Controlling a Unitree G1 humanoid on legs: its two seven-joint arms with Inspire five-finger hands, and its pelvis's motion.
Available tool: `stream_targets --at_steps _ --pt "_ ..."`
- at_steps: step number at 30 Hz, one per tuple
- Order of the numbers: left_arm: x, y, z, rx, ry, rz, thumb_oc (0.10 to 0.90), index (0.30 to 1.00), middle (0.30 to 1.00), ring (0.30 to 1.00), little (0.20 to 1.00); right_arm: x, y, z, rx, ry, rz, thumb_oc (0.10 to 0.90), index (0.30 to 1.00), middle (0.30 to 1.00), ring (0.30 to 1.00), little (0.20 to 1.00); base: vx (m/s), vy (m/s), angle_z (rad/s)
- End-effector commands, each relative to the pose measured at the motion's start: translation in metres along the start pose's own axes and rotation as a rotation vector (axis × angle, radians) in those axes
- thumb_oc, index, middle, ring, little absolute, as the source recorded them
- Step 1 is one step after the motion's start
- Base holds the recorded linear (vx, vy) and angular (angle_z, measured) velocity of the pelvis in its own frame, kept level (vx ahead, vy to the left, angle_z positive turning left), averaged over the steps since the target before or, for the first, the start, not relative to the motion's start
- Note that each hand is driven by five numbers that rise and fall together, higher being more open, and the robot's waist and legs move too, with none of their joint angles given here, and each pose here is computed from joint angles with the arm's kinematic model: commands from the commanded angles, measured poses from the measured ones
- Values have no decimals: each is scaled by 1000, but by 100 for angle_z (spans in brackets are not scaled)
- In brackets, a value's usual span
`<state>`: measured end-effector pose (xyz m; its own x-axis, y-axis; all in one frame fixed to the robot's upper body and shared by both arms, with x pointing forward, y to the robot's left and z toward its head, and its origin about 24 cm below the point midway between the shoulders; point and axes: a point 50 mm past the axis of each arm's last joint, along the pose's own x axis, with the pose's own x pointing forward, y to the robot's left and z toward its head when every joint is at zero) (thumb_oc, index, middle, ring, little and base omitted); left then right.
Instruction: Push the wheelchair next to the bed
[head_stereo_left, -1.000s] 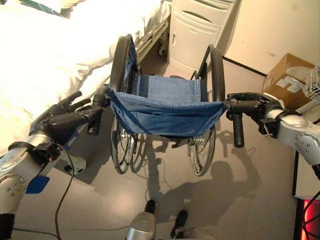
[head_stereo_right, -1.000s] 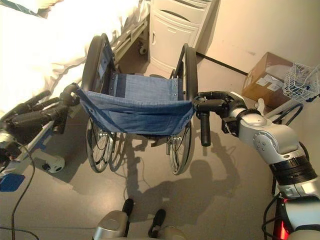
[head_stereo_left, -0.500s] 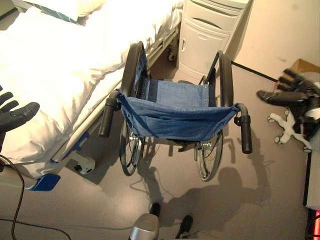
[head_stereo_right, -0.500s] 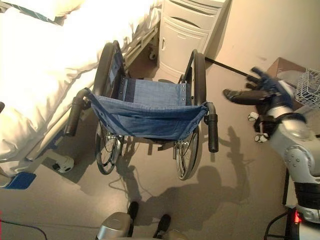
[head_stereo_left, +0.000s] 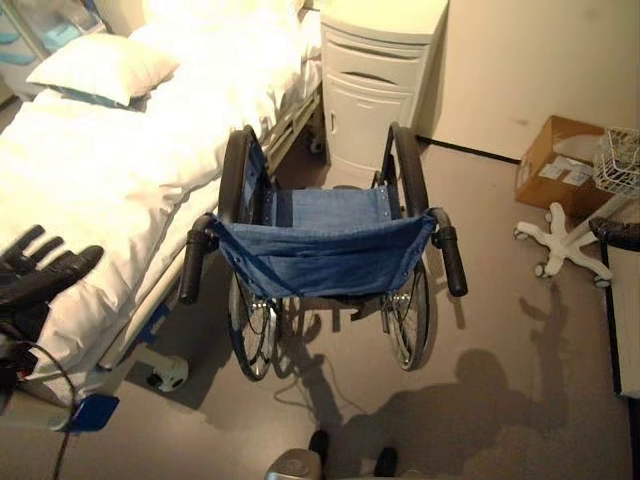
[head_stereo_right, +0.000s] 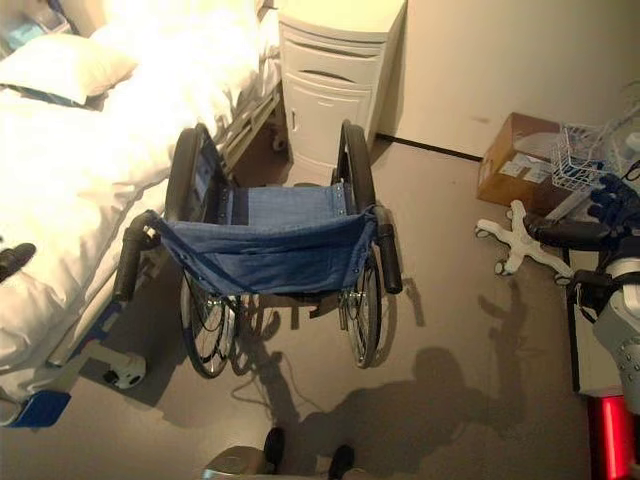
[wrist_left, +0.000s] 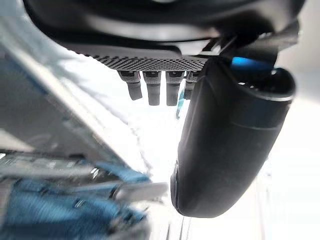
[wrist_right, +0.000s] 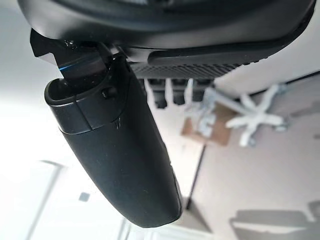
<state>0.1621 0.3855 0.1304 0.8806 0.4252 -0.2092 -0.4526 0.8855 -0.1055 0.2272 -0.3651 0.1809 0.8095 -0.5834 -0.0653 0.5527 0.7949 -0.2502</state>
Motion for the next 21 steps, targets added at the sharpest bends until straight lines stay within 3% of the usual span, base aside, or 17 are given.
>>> stream_targets --at_steps 1,6,7,9,10,12,13,14,19,21 --pt "-5 8 17 117 -61 48 800 900 900 900 900 3 -16 8 -57 -74 -137 800 900 900 900 900 -43 7 0" --pt "-9 8 -60 82 189 65 800 900 900 900 900 -8 -16 -96 27 271 -202 800 900 900 900 900 -21 6 0" --pt "-8 8 -60 82 189 64 800 900 900 900 900 -8 -16 -96 27 271 -203 800 900 900 900 900 0 0 0" --pt "-9 -6 -117 39 369 30 800 900 900 900 900 -25 -2 -172 73 516 -218 800 900 900 900 900 0 0 0" --pt "-8 -6 -117 39 368 29 800 900 900 900 900 -25 -2 -172 73 515 -219 800 900 900 900 900 0 0 0" --pt "-15 -20 -171 -17 557 0 800 900 900 900 900 -46 11 -226 74 716 -239 800 900 900 900 900 0 0 0" --pt "-17 -23 -180 -43 602 1 800 900 900 900 900 -50 14 -232 91 759 -240 800 900 900 900 900 0 0 0" --pt "-27 -30 -215 -85 721 -1 800 900 900 900 900 -64 28 -257 140 868 -235 800 900 900 900 900 0 0 0" --pt "-62 -40 -284 -134 977 79 800 900 900 900 900 -98 61 -298 135 1073 -178 800 900 900 900 900 6 7 0" --pt "-89 -54 -317 -285 1101 132 800 900 900 900 900 -126 76 -319 -32 1129 -19 800 900 900 900 900 34 49 1"
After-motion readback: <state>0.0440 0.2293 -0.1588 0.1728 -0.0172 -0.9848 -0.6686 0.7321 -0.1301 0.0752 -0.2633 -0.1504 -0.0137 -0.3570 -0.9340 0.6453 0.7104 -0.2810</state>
